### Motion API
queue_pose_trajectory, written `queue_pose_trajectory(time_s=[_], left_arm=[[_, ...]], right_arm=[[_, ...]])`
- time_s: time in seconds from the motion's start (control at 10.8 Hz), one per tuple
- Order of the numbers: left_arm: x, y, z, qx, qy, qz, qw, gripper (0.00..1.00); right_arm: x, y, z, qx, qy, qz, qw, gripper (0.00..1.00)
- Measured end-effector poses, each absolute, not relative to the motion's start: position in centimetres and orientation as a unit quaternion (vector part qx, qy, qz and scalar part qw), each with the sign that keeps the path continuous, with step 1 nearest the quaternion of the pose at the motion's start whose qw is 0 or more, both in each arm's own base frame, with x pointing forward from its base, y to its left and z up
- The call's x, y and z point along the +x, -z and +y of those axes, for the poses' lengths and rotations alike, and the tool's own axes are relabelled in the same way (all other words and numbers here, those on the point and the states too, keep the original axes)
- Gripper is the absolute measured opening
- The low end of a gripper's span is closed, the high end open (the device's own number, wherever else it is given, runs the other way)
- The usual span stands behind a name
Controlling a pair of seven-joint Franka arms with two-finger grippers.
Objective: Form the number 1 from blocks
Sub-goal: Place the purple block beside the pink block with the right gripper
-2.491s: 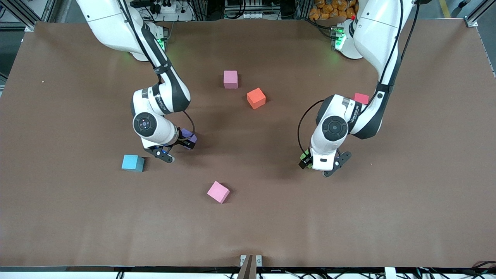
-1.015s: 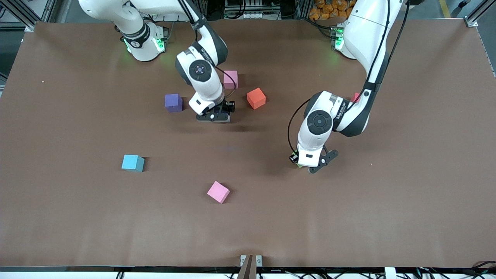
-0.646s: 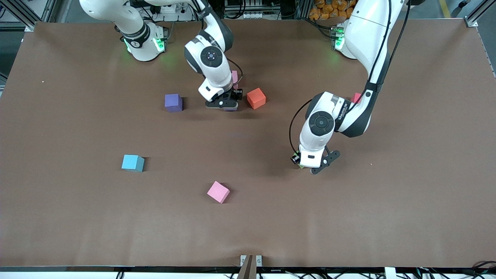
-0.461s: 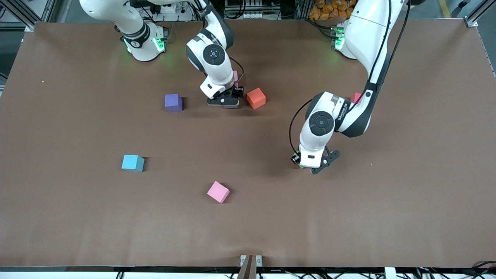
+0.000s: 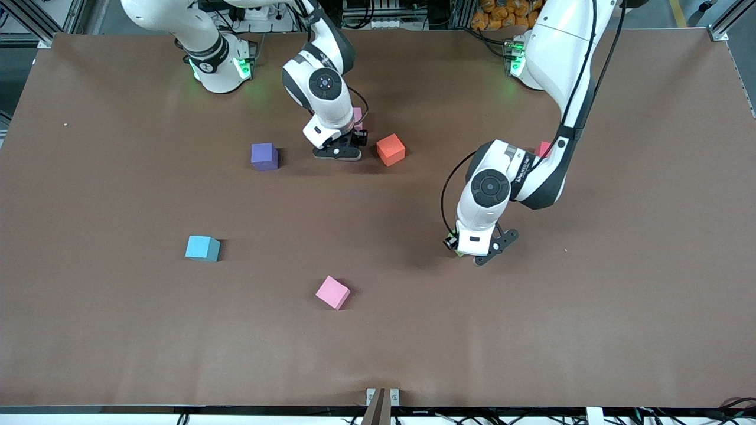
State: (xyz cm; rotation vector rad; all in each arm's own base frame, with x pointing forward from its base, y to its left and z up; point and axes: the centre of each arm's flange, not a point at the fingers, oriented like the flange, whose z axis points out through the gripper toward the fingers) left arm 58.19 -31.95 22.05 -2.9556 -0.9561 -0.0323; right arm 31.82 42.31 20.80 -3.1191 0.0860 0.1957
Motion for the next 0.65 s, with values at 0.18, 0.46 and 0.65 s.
queue_pose_trajectory(time_s=[0.18, 0.46, 0.65], left_arm=[[58.2, -22.0, -31.9, -0.951, 0.01, -0.307, 0.018, 0.6], [58.2, -22.0, -31.9, -0.951, 0.01, -0.308, 0.018, 0.6], [58.2, -21.9, -31.8, -0.951, 0.01, -0.307, 0.019, 0.6]], right_arm=[[31.0, -20.8, 42.8, -0.998, -0.064, 0.026, 0.007, 0.65], [30.8, -21.1, 43.0, -0.998, -0.063, 0.028, 0.009, 0.84], [32.8, -23.9, 42.0, -0.997, -0.058, 0.053, 0.023, 1.0]])
